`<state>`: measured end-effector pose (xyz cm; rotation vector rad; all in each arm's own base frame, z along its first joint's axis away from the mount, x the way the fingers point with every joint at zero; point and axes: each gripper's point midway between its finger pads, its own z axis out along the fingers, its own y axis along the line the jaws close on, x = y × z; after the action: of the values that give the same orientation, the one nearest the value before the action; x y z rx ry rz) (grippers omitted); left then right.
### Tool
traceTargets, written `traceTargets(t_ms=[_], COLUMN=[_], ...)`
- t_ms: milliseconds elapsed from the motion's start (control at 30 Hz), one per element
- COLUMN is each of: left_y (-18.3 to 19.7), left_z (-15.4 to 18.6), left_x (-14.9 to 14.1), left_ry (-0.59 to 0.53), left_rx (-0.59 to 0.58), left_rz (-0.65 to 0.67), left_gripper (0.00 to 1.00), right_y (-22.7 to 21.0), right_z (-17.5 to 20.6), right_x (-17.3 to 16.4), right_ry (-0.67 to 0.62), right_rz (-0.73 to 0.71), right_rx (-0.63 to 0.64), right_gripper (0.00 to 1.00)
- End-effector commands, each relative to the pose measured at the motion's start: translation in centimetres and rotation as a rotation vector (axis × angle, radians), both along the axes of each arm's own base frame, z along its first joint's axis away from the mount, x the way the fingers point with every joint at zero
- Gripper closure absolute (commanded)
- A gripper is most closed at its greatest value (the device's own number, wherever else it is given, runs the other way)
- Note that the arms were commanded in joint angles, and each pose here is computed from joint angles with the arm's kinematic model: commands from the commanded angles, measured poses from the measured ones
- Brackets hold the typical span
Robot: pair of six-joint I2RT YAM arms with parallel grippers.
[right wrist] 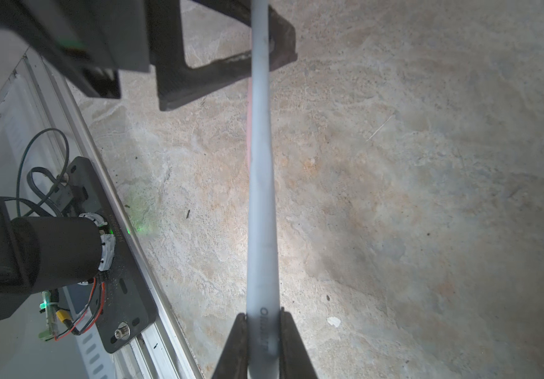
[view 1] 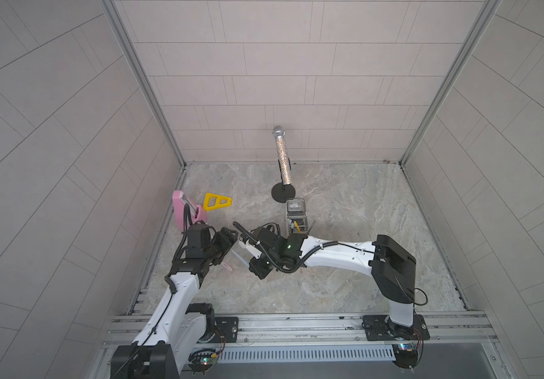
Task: Place the toothbrush into the toothbrush holder
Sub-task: Pick up the toothbrush from the center of the board, then place the toothbrush in the toothbrush holder.
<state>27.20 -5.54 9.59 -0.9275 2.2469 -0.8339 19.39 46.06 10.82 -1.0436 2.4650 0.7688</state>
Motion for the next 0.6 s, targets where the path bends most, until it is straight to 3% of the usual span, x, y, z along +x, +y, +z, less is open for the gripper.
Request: traceTargets(t_ms=[0, 133, 567], left_y=[0.10, -0.02, -0.12], left_z=[-0.45, -0.55, 0.31], left_x=[0.25, 0.23, 0.04], left_ry=[-0.004, -0.002, -0.014], left_rx=[0.018, 0.026, 0.033], left_rz=[0.010, 0.008, 0.009], left_gripper=[0.21, 0.27, 0.71], right_y=[0.01, -0.14, 0.13], right_z=[2.52, 3.14, 2.95], right_x=[-0.29, -0.39, -0.75], right_ry=[-0.023, -0.034, -0.037], right_rz=[-0.006, -0.008, -0.002], right_rx=[0.048, 0.056, 0.053], right_gripper=[0.90, 0.90, 0.90])
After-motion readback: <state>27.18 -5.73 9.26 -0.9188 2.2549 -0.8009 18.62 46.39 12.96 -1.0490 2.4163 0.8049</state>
